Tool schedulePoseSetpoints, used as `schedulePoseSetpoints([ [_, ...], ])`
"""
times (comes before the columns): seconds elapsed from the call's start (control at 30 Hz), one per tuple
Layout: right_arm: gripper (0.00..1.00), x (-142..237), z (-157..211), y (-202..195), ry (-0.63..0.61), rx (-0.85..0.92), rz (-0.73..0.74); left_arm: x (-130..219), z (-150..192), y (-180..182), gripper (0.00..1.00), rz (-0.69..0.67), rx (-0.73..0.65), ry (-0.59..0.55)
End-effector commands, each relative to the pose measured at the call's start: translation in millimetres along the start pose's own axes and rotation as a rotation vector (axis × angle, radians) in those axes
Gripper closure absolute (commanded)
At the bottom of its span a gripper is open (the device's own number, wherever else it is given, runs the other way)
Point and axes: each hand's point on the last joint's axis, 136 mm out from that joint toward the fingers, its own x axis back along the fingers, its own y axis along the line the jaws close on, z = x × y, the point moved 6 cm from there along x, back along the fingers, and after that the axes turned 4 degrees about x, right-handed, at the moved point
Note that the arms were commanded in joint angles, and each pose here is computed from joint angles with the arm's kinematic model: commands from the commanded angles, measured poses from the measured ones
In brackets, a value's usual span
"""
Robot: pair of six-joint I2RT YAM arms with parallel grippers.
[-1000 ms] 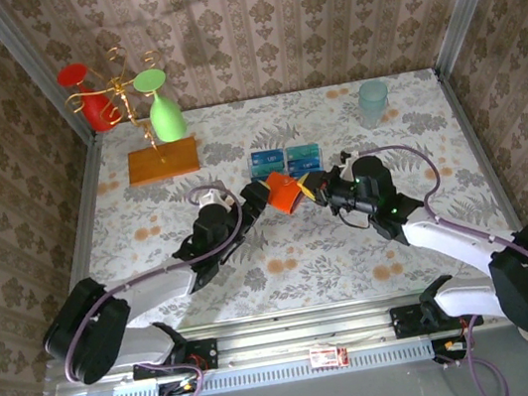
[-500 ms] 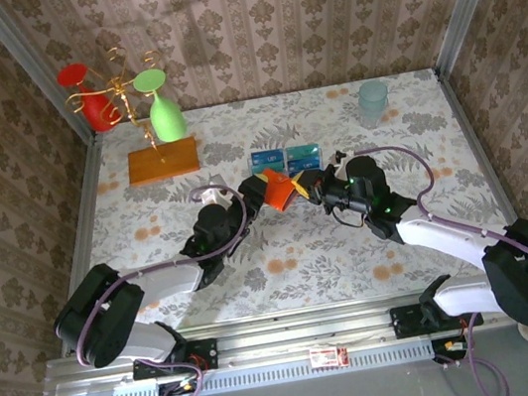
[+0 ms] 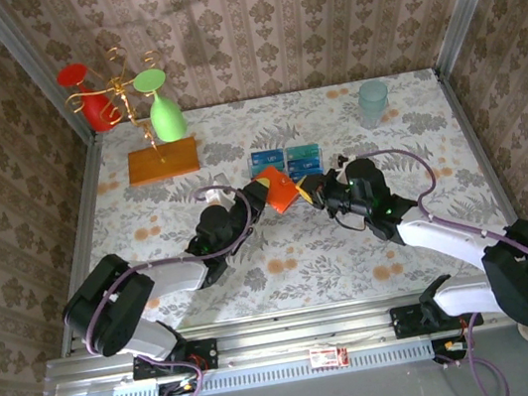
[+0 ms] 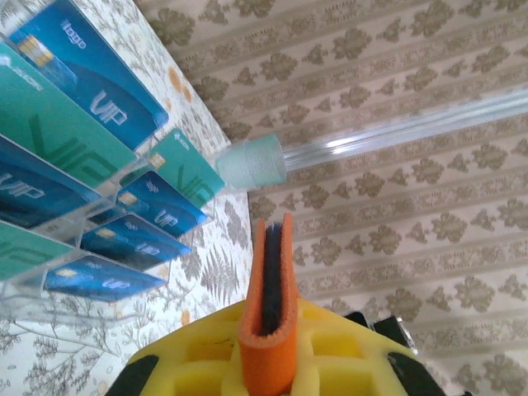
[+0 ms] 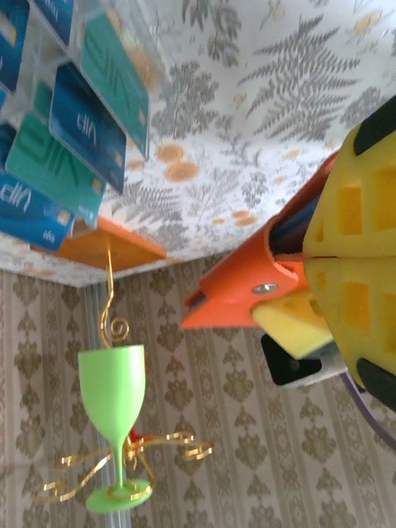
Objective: Put the credit cards into the card holder
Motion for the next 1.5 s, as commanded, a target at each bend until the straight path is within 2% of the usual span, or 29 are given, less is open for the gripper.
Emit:
schedulePoseSetpoints([
  [0.0, 0.85, 16, -1, -31, 0.021, 0.140, 0.197, 4, -5, -3, 1.00, 0.014, -0.065, 0.050],
  [0.1, 0.71, 30, -6, -44, 0.036, 0.306, 0.345, 3, -7, -1, 1.00, -0.011, -0.122, 0.150],
  [0.2, 0.36, 38, -10, -44, 0.059, 0.482, 0.450, 0, -7, -1, 1.00, -0.012, -0.165, 0.272],
  [0.23, 0.28, 40, -11, -42, 0.064, 0.535, 0.499, 1, -8, 0, 1.00, -0.012, -0.173, 0.302],
  [0.33, 0.23, 41, -3, -29, 0.103, 0.707, 0.541, 0, -8, 2, 1.00, -0.022, -0.193, 0.372],
  [0.53, 0.27, 30, 17, 5, 0.155, 0.890, 0.439, 3, -4, 1, 1.00, -0.062, -0.231, 0.443],
  [0.8, 0.31, -8, 24, 22, 0.188, 0.937, 0.430, 1, 0, -4, 1.00, -0.050, -0.227, 0.449],
  [0.97, 0.33, -30, 25, 11, 0.220, 0.928, 0.470, 1, 1, -8, 1.00, -0.037, -0.224, 0.440],
  [1.1, 0.39, -39, 24, -5, 0.226, 0.917, 0.520, 1, -1, -12, 1.00, -0.018, -0.214, 0.423],
  [1.2, 0.50, -40, 19, -20, 0.211, 0.917, 0.590, 1, -1, -16, 1.00, -0.006, -0.204, 0.415],
  [1.47, 0.92, -42, 24, -52, 0.240, 0.860, 0.624, 2, -3, -22, 1.00, 0.001, -0.211, 0.398],
])
